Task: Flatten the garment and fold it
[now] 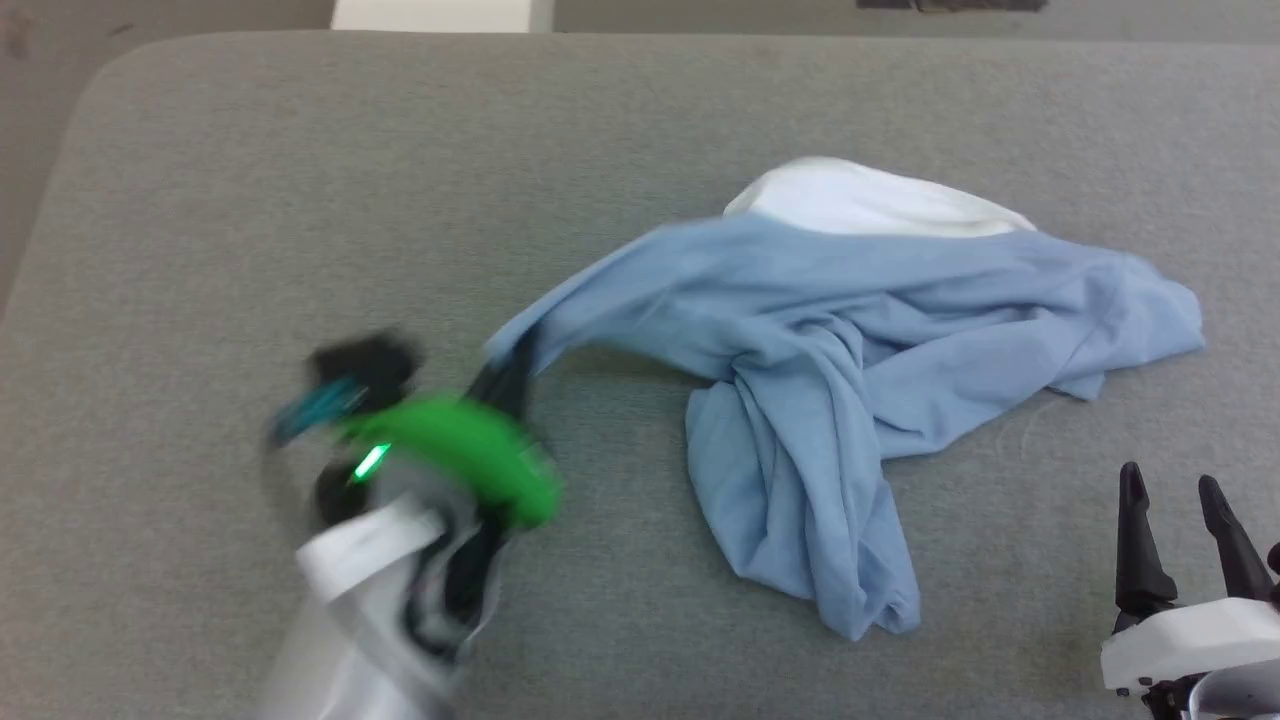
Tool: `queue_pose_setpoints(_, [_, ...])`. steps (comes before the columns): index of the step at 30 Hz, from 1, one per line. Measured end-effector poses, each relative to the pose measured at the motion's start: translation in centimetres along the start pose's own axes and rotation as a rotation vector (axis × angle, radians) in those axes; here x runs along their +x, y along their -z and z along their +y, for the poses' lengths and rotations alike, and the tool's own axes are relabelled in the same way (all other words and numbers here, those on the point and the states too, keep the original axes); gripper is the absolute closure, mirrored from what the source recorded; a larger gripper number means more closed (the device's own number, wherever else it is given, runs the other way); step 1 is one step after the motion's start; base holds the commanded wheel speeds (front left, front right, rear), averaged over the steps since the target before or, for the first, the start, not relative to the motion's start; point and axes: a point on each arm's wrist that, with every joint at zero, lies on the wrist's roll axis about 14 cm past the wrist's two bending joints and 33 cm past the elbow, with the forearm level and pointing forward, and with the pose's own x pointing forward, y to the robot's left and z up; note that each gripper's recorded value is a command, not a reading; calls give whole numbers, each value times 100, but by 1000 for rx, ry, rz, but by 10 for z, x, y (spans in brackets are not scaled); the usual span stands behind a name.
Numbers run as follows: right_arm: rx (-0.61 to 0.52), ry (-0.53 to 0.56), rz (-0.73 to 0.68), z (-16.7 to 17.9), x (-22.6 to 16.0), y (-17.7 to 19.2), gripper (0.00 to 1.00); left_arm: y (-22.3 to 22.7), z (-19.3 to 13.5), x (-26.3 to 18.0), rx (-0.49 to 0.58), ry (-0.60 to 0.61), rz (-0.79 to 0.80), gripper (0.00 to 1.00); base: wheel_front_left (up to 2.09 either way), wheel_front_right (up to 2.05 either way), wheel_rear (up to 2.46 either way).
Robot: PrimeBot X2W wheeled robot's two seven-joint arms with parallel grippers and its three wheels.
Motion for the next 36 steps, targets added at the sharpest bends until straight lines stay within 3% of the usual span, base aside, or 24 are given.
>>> queue_pose_setpoints(4, [1, -26, 5, 9, 2, 0, 0, 10, 80, -55, -23, -245, 22, 100, 0, 0, 0])
queue_pose_setpoints(7, [1, -33, 1, 11, 2, -2, 0, 23, 112, -86, -38, -352, 56, 100, 0, 0, 0])
queue_pose_setpoints(8, [0, -33, 2, 11, 3, -2, 0, 28, 115, -90, -44, -364, 66, 0, 0, 0, 0])
queue_pose_setpoints(14, [-6, -46, 8, 15, 3, -4, 0, 26, 95, -86, -73, -301, -14, 0, 0, 0, 0])
queue_pose_setpoints(19, [-9, -52, 12, 16, 1, -4, 0, -11, 80, -82, 46, -258, -167, 0, 0, 0, 0])
queue_pose_setpoints(23, [-9, -63, 12, 20, 1, -4, 0, -23, 77, -81, 200, -249, -184, 0, 0, 0, 0])
queue_pose_setpoints(28, [-8, -77, 19, 25, 2, -2, 0, 10, 93, -77, 403, -258, 44, 0, 0, 0, 0])
queue_pose_setpoints(36, [-10, -75, 38, 24, 3, 3, 0, 37, 122, -72, 502, -300, 278, 0, 0, 0, 0])
